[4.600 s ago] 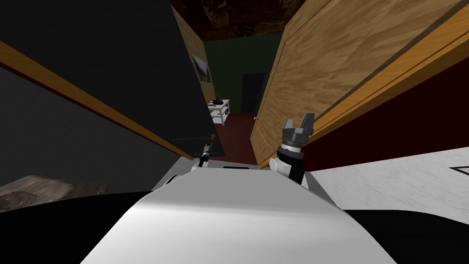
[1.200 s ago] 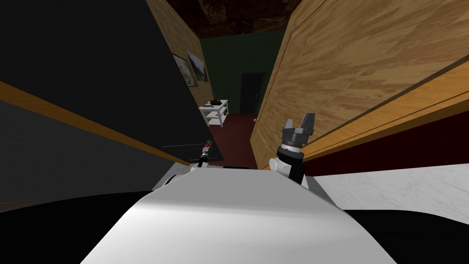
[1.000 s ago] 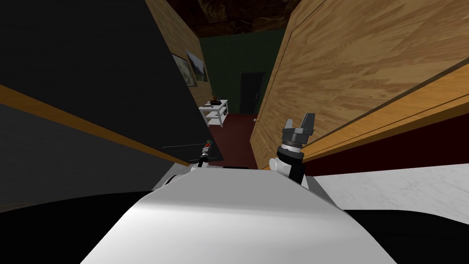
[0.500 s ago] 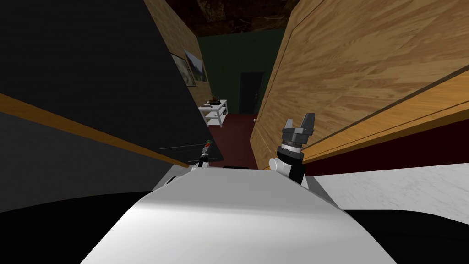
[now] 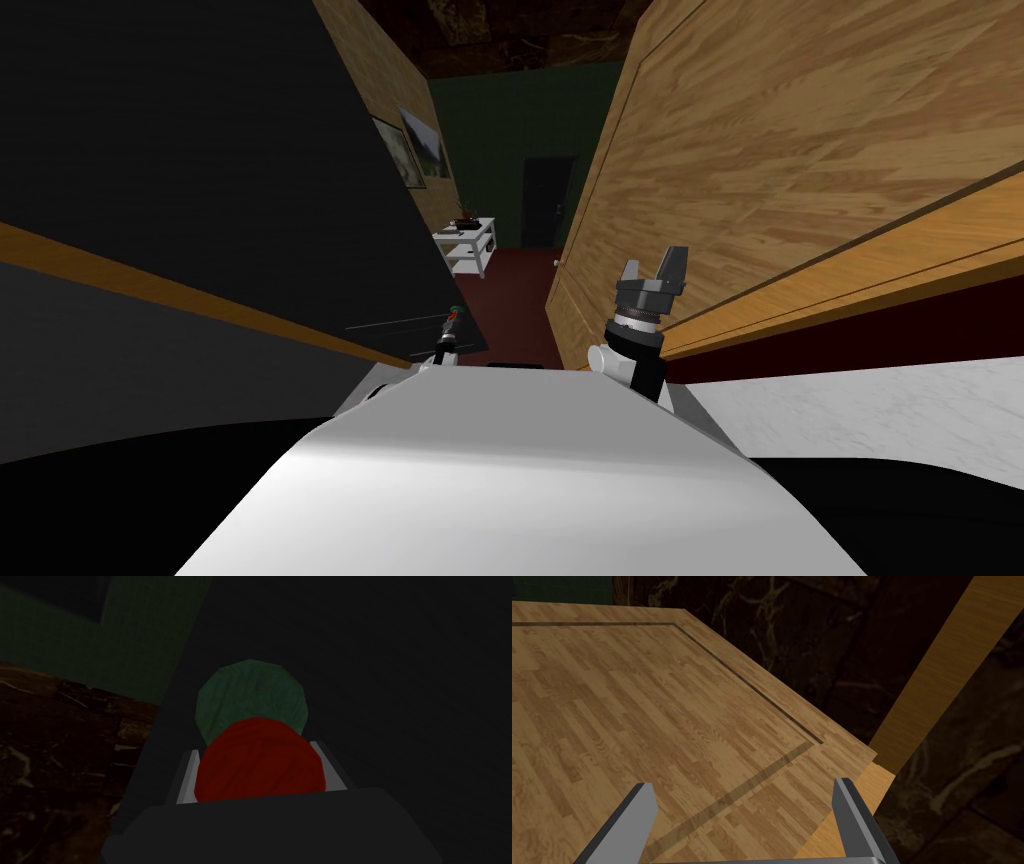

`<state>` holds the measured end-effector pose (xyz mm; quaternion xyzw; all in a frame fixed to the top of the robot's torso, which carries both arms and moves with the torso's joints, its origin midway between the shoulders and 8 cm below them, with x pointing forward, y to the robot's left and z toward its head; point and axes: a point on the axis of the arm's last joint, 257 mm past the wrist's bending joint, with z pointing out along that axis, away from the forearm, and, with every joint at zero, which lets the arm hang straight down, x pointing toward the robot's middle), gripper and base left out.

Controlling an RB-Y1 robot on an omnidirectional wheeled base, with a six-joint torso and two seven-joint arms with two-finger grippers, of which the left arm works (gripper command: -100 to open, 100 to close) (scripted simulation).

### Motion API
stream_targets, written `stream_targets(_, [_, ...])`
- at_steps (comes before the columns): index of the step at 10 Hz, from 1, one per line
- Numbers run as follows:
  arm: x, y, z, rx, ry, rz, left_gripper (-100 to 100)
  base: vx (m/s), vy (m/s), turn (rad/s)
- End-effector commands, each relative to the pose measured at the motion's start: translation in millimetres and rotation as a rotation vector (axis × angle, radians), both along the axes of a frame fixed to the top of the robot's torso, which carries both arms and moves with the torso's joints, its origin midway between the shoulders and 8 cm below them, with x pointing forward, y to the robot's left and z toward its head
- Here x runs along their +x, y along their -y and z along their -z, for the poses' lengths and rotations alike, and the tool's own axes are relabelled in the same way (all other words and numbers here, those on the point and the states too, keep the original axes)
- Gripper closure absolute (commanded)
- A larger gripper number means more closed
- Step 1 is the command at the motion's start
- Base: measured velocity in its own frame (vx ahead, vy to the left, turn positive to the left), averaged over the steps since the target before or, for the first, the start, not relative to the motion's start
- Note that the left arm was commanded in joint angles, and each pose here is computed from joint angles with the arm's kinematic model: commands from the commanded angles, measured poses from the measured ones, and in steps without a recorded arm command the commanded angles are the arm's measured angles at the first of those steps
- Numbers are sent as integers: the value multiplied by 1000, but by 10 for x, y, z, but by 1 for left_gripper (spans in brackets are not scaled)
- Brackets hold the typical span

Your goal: Push the door open

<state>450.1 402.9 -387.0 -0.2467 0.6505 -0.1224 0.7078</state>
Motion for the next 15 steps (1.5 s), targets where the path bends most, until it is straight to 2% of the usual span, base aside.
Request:
stream_targets(1, [21, -51, -50, -56, 25, -14, 100, 31, 14, -17])
stream_targets(4, [21, -77, -71, -150, 54, -32, 100, 39, 16, -21])
stream_targets(5, [21, -77, -71, -157, 56, -32, 100, 36, 18, -12])
stream_targets(6, [20, -91, -81, -206, 72, -41, 100, 36, 19, -23])
stream_targets(7, [20, -91, -81, -208, 72, -41, 100, 35, 14, -11])
stream_targets(9, [17, -120, -100, -293, 102, -61, 100, 47, 13, -30])
stream_targets(10, [17, -120, -100, -310, 106, -60, 100, 38, 17, -9])
stream_targets(11, [14, -135, -110, -357, 124, -70, 100, 48, 35, -22])
stream_targets(12, [14, -135, -110, -362, 125, -70, 100, 45, 31, -19])
stream_targets(14, [7, -166, -128, -450, 160, -90, 100, 53, 18, -27])
stream_targets(15, [7, -166, -128, -466, 164, -89, 100, 43, 27, -16])
